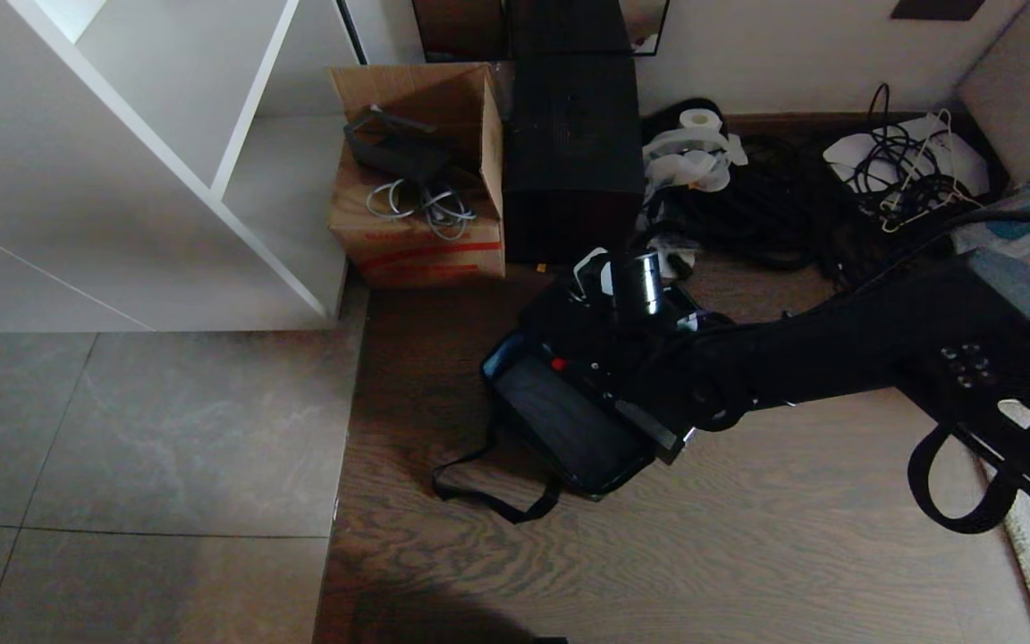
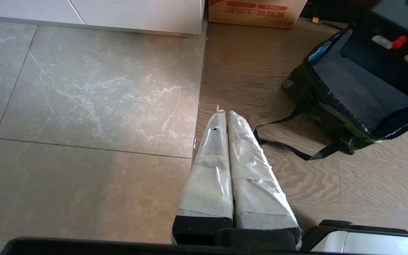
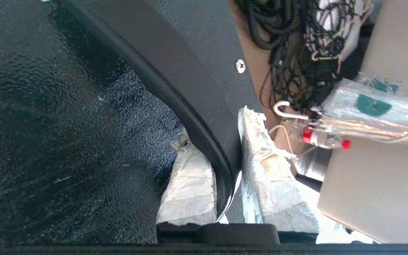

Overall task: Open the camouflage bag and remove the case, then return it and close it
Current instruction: Place the black box back

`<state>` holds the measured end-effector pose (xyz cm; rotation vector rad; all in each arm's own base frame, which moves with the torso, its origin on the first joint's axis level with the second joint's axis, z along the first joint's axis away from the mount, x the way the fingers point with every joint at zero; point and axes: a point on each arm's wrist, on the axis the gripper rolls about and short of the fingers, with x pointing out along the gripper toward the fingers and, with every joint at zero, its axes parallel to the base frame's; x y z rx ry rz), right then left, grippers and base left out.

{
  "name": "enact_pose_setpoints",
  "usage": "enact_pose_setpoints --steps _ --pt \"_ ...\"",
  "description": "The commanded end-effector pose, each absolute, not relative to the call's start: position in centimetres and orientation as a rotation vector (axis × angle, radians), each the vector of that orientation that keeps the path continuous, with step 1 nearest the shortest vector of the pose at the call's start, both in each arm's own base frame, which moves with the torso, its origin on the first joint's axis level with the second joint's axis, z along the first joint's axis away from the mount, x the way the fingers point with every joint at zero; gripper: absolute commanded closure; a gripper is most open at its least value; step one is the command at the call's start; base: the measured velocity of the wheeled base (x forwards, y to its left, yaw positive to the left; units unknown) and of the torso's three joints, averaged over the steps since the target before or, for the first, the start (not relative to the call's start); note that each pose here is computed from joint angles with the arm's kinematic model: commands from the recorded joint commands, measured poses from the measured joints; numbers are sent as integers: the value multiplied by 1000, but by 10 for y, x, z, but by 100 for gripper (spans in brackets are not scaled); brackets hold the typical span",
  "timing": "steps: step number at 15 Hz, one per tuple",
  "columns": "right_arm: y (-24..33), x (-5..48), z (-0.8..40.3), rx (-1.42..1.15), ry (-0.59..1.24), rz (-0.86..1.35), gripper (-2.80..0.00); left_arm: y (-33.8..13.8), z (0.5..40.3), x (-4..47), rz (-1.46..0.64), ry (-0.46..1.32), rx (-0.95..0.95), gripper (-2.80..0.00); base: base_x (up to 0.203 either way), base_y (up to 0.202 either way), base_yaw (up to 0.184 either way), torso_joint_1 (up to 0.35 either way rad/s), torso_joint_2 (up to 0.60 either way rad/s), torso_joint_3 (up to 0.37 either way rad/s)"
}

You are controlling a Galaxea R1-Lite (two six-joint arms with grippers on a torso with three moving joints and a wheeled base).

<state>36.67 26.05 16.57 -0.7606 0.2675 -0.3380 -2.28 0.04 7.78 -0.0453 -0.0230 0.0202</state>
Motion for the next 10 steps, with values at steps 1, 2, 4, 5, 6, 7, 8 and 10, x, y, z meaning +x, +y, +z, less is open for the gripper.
enact_pose_setpoints --steps 1,2,4,5,6,7,8,10 --pt "269 371 156 -771 272 -342 0 0 75 -22 21 -13 -46 0 0 0 0 0 0 0" --pt "273 373 154 -770 270 -340 0 0 75 -22 21 -13 -46 0 0 0 0 0 0 0" --pt "280 374 148 -774 269 -332 0 0 75 -22 21 -13 -46 0 0 0 0 0 0 0" --pt "282 376 146 -773 267 -336 0 0 75 -22 21 -13 -46 0 0 0 0 0 0 0" --pt "285 377 145 -774 269 -342 0 0 75 -22 21 -13 -46 0 0 0 0 0 0 0" --pt "288 377 144 -771 268 -341 0 0 75 -22 21 -13 -46 0 0 0 0 0 0 0" --pt "291 378 144 -769 267 -337 0 0 75 -22 21 -13 -46 0 0 0 0 0 0 0" --pt "298 379 140 -769 271 -329 0 0 75 -22 21 -13 -46 0 0 0 0 0 0 0"
